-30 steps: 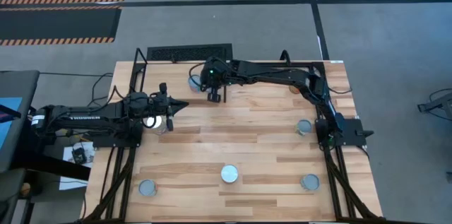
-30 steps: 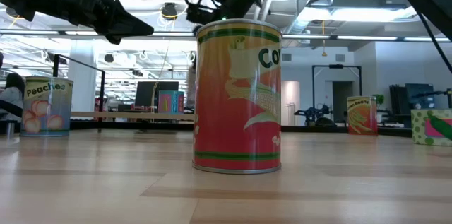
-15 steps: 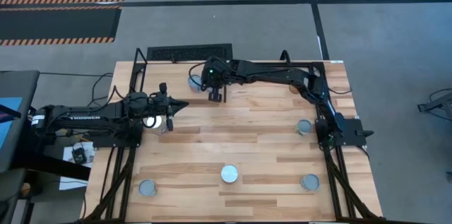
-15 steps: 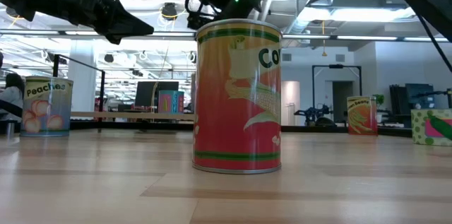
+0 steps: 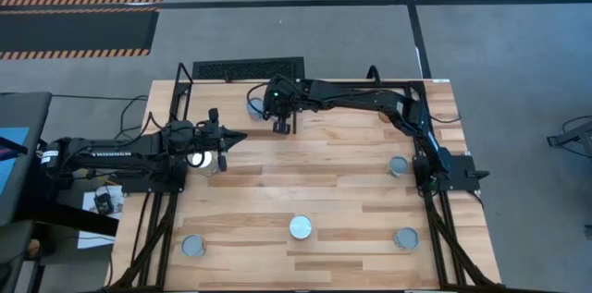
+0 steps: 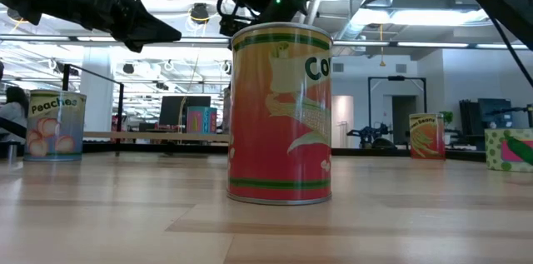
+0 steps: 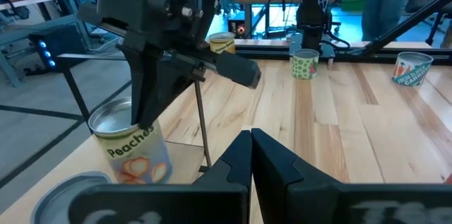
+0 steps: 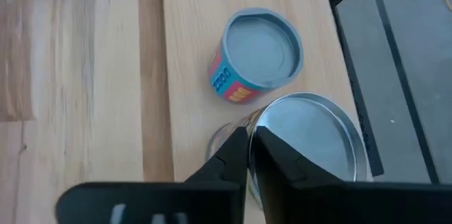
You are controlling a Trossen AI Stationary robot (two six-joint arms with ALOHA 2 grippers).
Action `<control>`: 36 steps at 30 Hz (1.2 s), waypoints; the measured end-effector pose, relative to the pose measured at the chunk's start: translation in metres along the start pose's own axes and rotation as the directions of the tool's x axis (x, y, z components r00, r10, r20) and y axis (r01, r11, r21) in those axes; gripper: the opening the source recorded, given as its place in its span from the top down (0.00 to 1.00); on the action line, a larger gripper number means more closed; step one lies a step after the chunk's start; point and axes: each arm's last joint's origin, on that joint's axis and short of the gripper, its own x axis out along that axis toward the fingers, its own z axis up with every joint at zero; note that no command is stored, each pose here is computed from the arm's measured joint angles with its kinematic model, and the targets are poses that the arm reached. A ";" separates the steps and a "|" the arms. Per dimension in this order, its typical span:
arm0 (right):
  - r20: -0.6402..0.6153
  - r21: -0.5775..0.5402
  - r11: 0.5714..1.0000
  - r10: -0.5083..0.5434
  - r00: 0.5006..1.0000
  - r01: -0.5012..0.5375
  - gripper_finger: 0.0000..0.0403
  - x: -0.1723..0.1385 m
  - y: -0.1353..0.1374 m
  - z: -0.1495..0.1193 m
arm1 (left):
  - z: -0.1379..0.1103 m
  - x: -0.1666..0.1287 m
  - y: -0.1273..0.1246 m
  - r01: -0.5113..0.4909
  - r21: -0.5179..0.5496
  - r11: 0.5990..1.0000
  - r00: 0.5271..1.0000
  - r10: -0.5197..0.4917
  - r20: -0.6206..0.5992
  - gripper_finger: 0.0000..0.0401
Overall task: Pick and place cans onto a shelf
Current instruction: Put the canned peaches on the shelf, then put the canned corn on the shelf
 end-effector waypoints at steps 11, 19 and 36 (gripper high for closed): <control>0.004 -0.031 1.000 0.001 1.000 -0.001 0.78 -0.005 0.002 0.002 | 0.000 0.000 0.000 0.000 0.000 1.000 1.000 0.000 -0.001 1.00; 0.132 -0.169 0.986 0.024 0.991 -0.001 0.91 -0.080 0.018 0.026 | 0.000 0.000 0.000 0.004 0.009 1.000 1.000 -0.004 0.000 1.00; 0.605 -0.111 0.991 0.130 0.786 -0.079 0.99 -0.099 0.077 -0.080 | -0.008 0.012 -0.007 0.177 0.057 0.983 0.983 -0.173 -0.064 1.00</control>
